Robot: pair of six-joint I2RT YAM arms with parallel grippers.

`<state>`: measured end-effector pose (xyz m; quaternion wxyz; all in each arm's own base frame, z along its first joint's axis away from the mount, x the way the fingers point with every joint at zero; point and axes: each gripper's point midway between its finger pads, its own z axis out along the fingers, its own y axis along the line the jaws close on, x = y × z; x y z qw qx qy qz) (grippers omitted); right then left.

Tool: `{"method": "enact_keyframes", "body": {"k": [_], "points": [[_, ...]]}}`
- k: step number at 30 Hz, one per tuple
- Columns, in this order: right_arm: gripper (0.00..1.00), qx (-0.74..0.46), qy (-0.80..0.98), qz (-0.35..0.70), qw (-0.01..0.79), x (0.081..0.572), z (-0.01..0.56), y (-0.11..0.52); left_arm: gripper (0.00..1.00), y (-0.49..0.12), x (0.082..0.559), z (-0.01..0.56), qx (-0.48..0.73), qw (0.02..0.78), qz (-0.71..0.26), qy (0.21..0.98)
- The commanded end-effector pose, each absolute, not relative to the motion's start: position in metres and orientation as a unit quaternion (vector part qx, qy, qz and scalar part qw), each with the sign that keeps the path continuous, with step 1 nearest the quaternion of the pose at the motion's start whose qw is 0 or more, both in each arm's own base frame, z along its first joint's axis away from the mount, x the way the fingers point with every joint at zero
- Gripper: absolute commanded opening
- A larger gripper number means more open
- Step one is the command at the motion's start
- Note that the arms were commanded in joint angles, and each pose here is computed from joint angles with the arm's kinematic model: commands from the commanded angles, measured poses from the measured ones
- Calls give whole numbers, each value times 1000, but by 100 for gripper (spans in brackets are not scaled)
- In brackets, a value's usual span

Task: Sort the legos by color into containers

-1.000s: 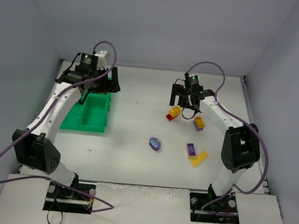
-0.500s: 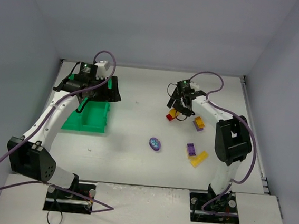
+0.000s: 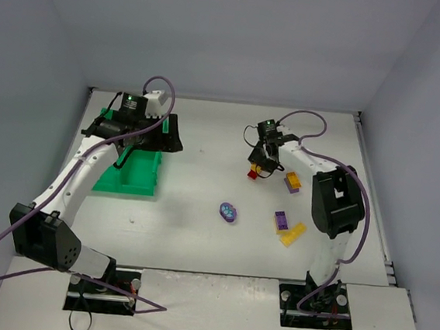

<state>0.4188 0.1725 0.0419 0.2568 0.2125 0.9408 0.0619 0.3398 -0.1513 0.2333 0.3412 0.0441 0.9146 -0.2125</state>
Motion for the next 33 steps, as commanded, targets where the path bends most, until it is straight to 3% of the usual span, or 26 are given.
{"method": "enact_keyframes", "body": {"k": [1,3,4,9,17,25,33], "points": [[28,225,930,66,284,433,59,176,79,-158,343,254,54,374,-230,897],[13,221,927,70,294,436,66,176,79,-157,343,253,53,374,-229,897],[0,218,926,72,300,438,70,176,79,-158,342,252,54,372,-229,898],[0,149,897,169,380,448,129,201,79,-173,340,257,75,372,-263,887],[0,-30,808,349,474,405,211,233,79,-223,327,265,124,344,-384,848],[0,-138,700,523,468,348,262,238,79,-262,304,302,205,344,-471,786],[0,-240,613,592,466,305,307,245,79,-283,286,331,263,348,-520,734]]}}
